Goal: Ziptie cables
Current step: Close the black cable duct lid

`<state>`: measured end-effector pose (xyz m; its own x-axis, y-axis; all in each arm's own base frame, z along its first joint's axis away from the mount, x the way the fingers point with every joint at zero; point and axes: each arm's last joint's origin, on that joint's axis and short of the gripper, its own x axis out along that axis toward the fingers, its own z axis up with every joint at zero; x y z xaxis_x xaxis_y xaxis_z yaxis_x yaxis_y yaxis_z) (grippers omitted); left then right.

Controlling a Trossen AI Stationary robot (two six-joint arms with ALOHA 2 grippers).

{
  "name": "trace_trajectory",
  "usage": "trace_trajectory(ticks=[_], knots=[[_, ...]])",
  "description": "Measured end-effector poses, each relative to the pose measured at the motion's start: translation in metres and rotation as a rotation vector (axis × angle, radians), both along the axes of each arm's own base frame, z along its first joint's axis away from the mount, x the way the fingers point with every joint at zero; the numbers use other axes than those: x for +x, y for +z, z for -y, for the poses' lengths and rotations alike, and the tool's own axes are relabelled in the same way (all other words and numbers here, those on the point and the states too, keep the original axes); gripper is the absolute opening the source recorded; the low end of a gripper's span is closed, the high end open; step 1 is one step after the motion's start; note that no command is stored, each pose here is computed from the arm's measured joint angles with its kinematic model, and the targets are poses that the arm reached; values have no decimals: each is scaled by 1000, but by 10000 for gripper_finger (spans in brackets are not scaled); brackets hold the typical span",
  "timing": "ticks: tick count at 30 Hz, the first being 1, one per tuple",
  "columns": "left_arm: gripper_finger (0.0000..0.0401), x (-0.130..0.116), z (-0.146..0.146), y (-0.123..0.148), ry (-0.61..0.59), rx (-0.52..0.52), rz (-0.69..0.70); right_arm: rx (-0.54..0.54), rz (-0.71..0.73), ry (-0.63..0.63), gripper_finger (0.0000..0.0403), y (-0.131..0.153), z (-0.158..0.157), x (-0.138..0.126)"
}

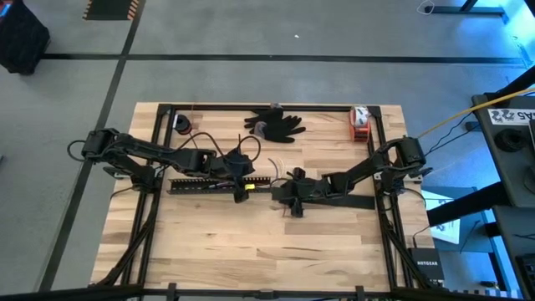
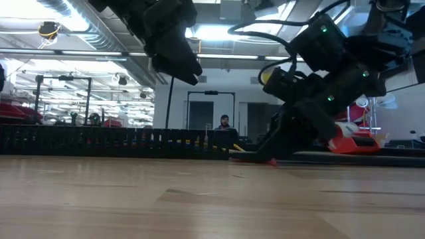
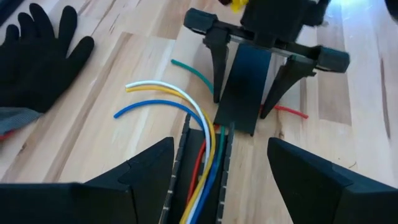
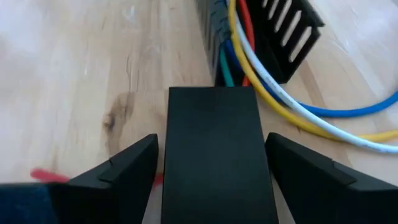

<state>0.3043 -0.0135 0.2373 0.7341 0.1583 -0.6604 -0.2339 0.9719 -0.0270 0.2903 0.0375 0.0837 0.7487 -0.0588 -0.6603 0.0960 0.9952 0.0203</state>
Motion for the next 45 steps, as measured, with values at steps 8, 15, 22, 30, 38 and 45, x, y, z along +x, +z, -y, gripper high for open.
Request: trace_trajectory(ticks=[8, 15, 22, 30, 38, 45], knots=[[253, 0, 0, 0, -10, 11, -3, -30, -9, 28, 294, -1, 0, -1], [253, 0, 0, 0, -7, 9, -3, -23, -18, 45, 294, -1, 0, -1], [253, 0, -2, 0, -6, 15, -2, -10, -21, 38, 289, -2, 0, -2], [253, 0, -4, 0, -9, 25, -3, -20, -33, 50, 218, -3, 0, -3], [253, 0, -4, 0, 9, 6, -1, -28, -36, 84, 241, -3, 0, -3], [253, 0, -6, 0, 28, -11, 4, -39, -32, 86, 295, -3, 0, -2]])
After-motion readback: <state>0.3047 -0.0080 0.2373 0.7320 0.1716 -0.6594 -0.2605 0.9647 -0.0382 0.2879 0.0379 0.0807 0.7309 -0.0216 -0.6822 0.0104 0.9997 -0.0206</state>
